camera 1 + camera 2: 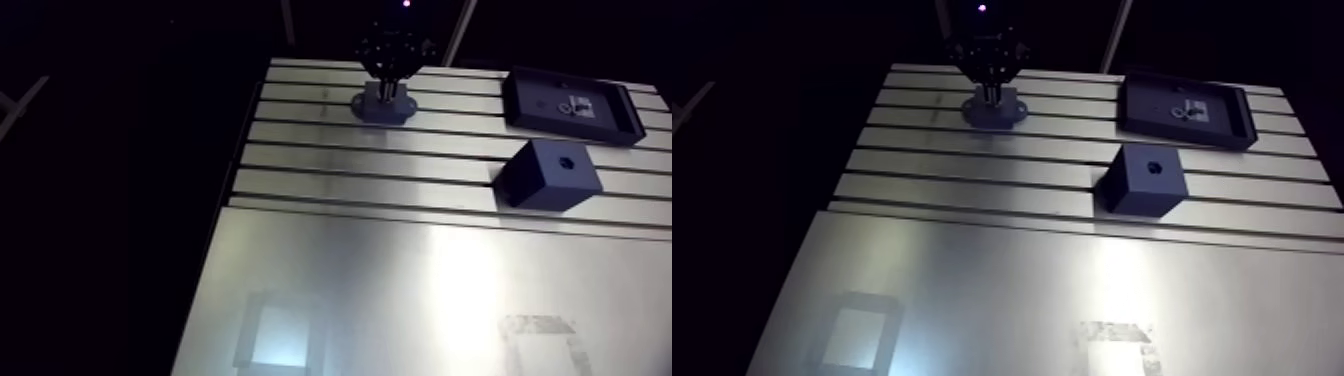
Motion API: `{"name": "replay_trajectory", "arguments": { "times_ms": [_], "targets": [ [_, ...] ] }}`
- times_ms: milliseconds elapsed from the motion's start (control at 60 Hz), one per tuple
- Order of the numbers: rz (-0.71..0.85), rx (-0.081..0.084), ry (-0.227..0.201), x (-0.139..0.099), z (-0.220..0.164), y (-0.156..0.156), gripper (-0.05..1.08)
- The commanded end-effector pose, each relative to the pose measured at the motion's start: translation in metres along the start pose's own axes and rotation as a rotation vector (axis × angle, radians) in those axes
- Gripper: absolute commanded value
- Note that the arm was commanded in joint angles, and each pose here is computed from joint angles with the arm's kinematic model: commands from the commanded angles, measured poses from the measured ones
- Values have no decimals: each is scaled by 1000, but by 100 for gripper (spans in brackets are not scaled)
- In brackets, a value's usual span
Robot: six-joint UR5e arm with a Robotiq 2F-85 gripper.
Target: Pick up the bearing and press it into the housing until flush.
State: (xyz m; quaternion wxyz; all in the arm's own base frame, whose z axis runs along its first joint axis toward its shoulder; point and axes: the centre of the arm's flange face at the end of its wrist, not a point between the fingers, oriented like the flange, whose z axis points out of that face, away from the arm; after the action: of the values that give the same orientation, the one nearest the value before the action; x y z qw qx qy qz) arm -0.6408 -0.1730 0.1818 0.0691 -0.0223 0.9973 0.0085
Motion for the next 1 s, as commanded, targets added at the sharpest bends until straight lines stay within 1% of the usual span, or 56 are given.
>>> {"name": "replay_trajectory", "arguments": {
  "times_ms": [17,617,717,833,850,900,917,933,950,1000],
  "targets": [
    [-1,0,-5,0,3,-1,108],
    [-14,0,-5,0,3,-1,108],
    [-12,3,1,0,-2,0,108],
    [-13,6,28,-2,-20,-1,108],
    [-13,6,38,-4,-28,-1,108],
    [-13,7,49,-5,-36,-1,108],
    [-14,7,59,-6,-43,-1,108],
    [-14,7,59,-6,-43,-1,108],
    [-13,4,70,-7,-50,0,108],
    [-13,4,78,-9,-56,1,108]
  ]
}}
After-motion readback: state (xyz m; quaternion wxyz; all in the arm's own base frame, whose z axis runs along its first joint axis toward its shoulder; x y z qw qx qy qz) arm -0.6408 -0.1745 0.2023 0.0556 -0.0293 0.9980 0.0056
